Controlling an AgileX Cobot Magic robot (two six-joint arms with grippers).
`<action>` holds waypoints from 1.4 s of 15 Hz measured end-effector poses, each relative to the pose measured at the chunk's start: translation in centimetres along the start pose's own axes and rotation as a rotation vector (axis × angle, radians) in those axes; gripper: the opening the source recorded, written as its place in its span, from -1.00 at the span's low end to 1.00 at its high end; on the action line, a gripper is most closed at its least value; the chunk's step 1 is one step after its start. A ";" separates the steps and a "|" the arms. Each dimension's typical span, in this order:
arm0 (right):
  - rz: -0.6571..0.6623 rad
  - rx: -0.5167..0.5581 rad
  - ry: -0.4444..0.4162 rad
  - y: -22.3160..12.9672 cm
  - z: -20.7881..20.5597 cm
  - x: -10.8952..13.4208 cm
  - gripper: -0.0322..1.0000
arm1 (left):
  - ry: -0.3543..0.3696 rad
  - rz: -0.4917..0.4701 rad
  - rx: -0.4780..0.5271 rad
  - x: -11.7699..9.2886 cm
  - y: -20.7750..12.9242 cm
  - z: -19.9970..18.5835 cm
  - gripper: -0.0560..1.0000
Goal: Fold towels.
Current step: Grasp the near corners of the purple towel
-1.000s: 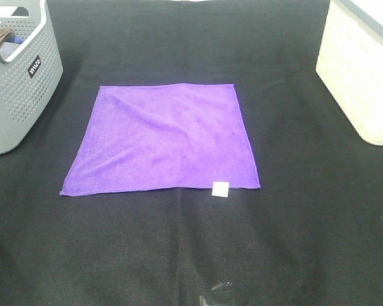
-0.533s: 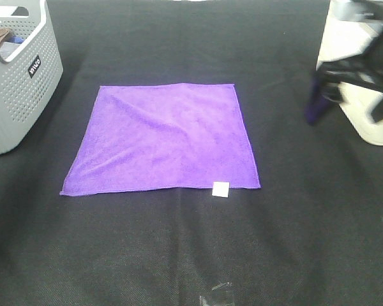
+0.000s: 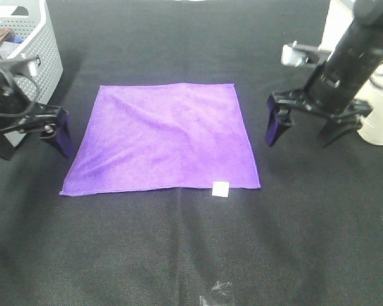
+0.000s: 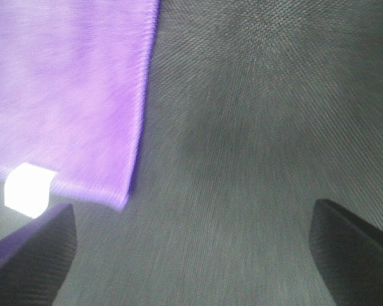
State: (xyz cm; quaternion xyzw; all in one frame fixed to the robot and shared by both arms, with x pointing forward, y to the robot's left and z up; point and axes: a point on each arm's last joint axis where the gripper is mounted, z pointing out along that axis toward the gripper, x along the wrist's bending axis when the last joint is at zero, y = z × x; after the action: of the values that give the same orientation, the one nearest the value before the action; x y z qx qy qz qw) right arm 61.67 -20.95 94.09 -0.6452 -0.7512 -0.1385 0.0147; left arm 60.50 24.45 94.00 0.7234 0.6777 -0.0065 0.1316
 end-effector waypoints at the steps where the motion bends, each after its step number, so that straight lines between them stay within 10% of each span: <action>1: 0.000 0.000 0.000 0.0 0.0 0.0 0.92 | 0.000 0.000 0.000 0.0 0.0 0.0 0.98; 21: 0.075 0.064 0.092 0.0 6.5 1.6 0.89 | -0.021 -0.030 0.081 0.8 0.7 6.1 0.98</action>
State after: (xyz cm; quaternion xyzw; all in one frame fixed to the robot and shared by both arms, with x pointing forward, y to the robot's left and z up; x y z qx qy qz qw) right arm 62.43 -17.88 88.18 -0.6648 -0.7292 -0.1434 0.0751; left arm 62.33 24.00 88.09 0.7177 0.6863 -0.0434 0.1095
